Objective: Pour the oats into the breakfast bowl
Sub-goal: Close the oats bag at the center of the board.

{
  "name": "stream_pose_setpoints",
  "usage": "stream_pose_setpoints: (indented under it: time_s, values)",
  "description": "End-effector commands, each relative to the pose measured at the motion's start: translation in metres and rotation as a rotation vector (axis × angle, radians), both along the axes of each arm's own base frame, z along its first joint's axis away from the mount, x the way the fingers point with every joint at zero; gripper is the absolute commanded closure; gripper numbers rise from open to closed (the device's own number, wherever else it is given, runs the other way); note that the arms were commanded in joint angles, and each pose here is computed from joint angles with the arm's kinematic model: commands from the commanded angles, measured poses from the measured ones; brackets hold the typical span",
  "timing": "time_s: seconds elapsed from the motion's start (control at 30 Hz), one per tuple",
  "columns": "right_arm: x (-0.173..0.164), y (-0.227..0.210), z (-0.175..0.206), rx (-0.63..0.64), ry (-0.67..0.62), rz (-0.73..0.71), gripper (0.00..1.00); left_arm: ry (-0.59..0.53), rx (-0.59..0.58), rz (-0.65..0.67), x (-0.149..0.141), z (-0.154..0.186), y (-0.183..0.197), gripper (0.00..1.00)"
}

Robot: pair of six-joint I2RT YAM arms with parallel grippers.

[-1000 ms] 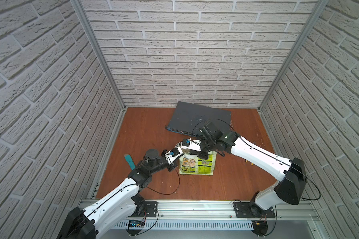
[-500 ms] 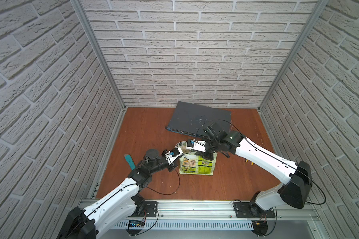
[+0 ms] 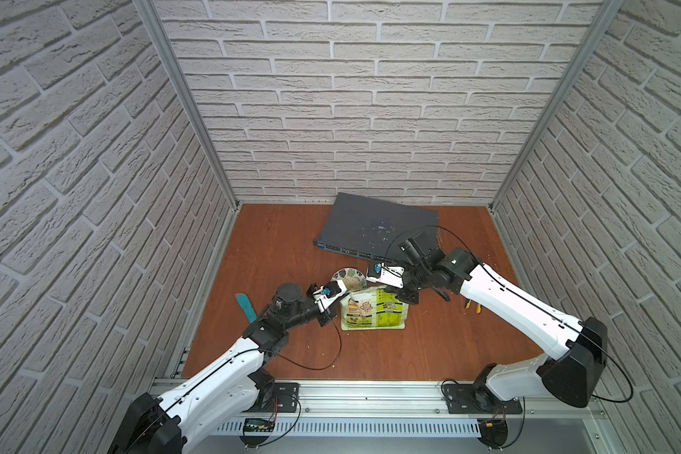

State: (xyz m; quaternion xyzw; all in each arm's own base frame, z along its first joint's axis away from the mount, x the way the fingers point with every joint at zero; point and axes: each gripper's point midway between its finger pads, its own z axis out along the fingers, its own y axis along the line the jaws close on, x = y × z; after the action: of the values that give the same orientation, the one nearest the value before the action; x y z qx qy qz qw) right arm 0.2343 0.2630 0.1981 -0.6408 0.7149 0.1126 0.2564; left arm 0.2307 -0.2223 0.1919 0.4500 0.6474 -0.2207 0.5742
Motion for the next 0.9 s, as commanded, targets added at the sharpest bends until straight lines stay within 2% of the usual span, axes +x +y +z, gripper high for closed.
stream_pose_setpoints:
  time_s: [0.0, 0.07, 0.1, 0.13, 0.17, 0.23, 0.27, 0.33, 0.4, 0.57, 0.63, 0.77, 0.87]
  values:
    - [-0.001, -0.024, 0.000, -0.069, -0.015, -0.043, 0.94, -0.037, -0.020, 0.030, 0.009, 0.013, 0.003, 1.00]
    - [0.002, -0.030, 0.000, -0.081, -0.026, -0.064, 0.74, -0.037, -0.020, 0.026, 0.008, 0.014, 0.002, 1.00]
    - [0.003, -0.033, 0.000, -0.085, -0.031, -0.072, 0.68, -0.035, -0.020, 0.026, 0.008, 0.014, 0.002, 1.00]
    - [0.003, -0.036, 0.000, -0.090, -0.032, -0.077, 0.66, -0.034, -0.020, 0.025, 0.008, 0.013, 0.002, 1.00]
    - [0.002, -0.038, 0.000, -0.092, -0.033, -0.077, 0.70, -0.033, -0.021, 0.023, 0.008, 0.014, 0.002, 1.00]
    - [0.002, -0.041, 0.001, -0.099, -0.033, -0.080, 0.93, -0.028, -0.019, 0.017, 0.008, 0.013, 0.001, 1.00]
    - [0.002, -0.043, 0.001, -0.101, -0.033, -0.084, 0.96, -0.025, -0.016, 0.012, 0.008, 0.013, 0.000, 1.00]
    - [0.002, -0.045, 0.003, -0.098, -0.041, -0.088, 0.97, -0.015, 0.002, -0.008, 0.008, 0.011, -0.003, 1.00]
    - [0.003, -0.043, 0.006, -0.079, -0.051, -0.092, 0.97, -0.002, 0.014, -0.024, 0.008, 0.011, -0.005, 0.95]
    - [-0.004, -0.033, 0.008, -0.024, -0.022, -0.056, 0.96, 0.004, 0.010, -0.078, 0.009, 0.016, -0.016, 0.66]
    - [-0.004, -0.032, 0.006, -0.020, -0.016, -0.053, 0.97, 0.009, 0.008, -0.099, 0.010, 0.017, -0.021, 0.60]
    - [-0.004, -0.028, 0.005, -0.010, -0.005, -0.050, 0.97, 0.020, 0.004, -0.142, 0.012, 0.015, -0.033, 0.57]
    - [-0.003, -0.028, 0.002, -0.014, -0.004, -0.054, 0.96, 0.011, -0.023, -0.167, 0.012, 0.021, -0.039, 0.61]
